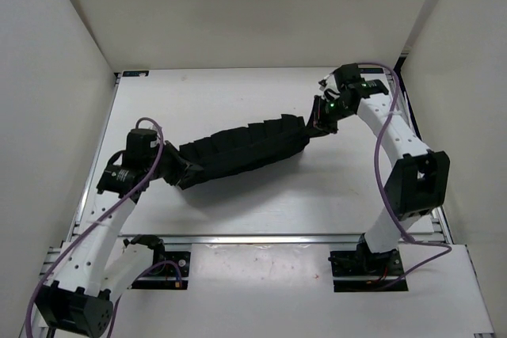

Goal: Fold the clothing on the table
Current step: Fold the skirt

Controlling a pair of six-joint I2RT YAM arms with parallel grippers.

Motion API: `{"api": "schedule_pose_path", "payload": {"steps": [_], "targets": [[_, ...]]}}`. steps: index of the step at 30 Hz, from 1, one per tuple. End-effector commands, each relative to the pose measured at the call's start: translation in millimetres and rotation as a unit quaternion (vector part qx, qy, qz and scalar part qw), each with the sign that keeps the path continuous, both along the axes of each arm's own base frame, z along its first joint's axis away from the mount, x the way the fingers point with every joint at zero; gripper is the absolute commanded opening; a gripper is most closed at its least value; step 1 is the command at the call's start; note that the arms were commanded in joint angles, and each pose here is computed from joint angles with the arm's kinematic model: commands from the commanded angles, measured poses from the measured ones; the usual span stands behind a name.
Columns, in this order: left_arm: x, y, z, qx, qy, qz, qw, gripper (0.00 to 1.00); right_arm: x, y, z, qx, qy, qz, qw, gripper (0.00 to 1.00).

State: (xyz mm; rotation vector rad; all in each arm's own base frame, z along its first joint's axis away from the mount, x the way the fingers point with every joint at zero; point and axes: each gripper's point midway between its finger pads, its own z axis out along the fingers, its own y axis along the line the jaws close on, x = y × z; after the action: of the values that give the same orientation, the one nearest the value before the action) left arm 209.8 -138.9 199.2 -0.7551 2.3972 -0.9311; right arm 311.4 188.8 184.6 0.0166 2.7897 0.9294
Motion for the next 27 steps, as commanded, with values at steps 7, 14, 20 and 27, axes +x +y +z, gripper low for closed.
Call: {"api": "schedule_pose_path", "payload": {"steps": [7,14,20,27], "targets": [[36,17,18,-0.015,-0.021,0.055,0.998,0.00,58,-1,3,-0.022,-0.026,-0.008,0.999,0.00],[42,8,20,-0.017,-0.014,0.050,0.998,0.00,80,-4,-1,-0.025,-0.020,-0.019,0.999,0.00],[21,3,13,-0.019,0.005,0.047,0.999,0.00,53,-9,-7,-0.036,-0.012,-0.019,0.999,0.00],[-9,2,12,-0.005,0.008,0.035,0.999,0.00,17,-21,0,-0.051,-0.022,-0.020,0.998,0.00]]}}
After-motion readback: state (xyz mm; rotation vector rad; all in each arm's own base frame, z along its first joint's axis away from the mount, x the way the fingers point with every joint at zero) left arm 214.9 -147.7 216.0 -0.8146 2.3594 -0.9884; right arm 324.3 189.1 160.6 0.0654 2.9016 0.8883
